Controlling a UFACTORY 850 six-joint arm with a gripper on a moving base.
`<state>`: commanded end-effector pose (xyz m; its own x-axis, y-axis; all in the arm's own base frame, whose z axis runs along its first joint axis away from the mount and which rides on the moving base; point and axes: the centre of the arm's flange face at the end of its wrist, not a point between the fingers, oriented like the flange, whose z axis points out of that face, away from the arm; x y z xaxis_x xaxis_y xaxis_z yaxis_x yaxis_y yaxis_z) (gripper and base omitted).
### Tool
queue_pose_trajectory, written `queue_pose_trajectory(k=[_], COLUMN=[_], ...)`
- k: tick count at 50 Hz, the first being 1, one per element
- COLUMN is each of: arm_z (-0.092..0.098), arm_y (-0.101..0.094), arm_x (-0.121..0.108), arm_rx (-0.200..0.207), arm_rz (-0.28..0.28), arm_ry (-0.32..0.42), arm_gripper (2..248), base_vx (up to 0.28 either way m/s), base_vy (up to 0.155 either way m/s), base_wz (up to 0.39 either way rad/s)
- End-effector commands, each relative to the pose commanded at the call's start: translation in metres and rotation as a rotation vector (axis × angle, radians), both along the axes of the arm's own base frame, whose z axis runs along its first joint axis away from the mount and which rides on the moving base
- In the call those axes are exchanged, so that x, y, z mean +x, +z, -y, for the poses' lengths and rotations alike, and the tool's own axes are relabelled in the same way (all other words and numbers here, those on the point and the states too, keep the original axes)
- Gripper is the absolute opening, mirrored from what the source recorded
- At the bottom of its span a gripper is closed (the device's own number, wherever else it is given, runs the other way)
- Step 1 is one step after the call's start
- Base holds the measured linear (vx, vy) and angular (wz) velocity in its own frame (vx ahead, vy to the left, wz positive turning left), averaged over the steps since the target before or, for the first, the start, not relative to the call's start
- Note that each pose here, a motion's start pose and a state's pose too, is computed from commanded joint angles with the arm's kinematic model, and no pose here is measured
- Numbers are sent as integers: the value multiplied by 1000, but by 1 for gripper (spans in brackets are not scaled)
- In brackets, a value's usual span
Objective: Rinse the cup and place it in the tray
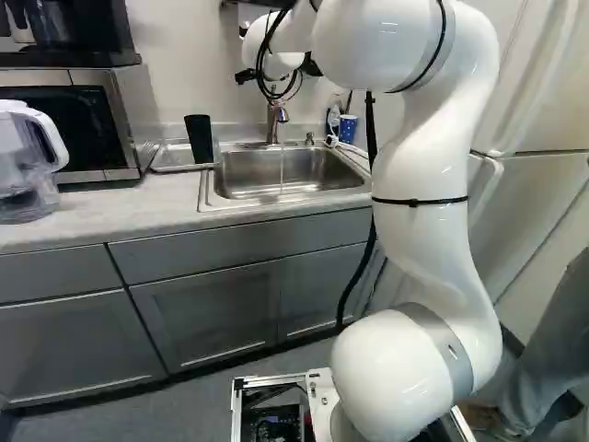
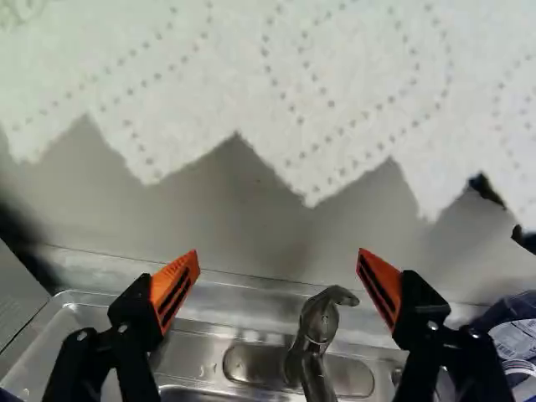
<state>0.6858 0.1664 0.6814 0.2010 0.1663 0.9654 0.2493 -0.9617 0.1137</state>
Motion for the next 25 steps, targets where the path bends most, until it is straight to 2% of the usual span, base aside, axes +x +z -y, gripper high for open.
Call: queue_pose_trajectory(k=[25], arm_z=[-1], arm_y=[0], arm_x=[0], arm_rx=[0], arm_rz=[-2], arm_ry=[1], arm_gripper=[247], base_vx=[0], base_vy=[0], base_wz=[0])
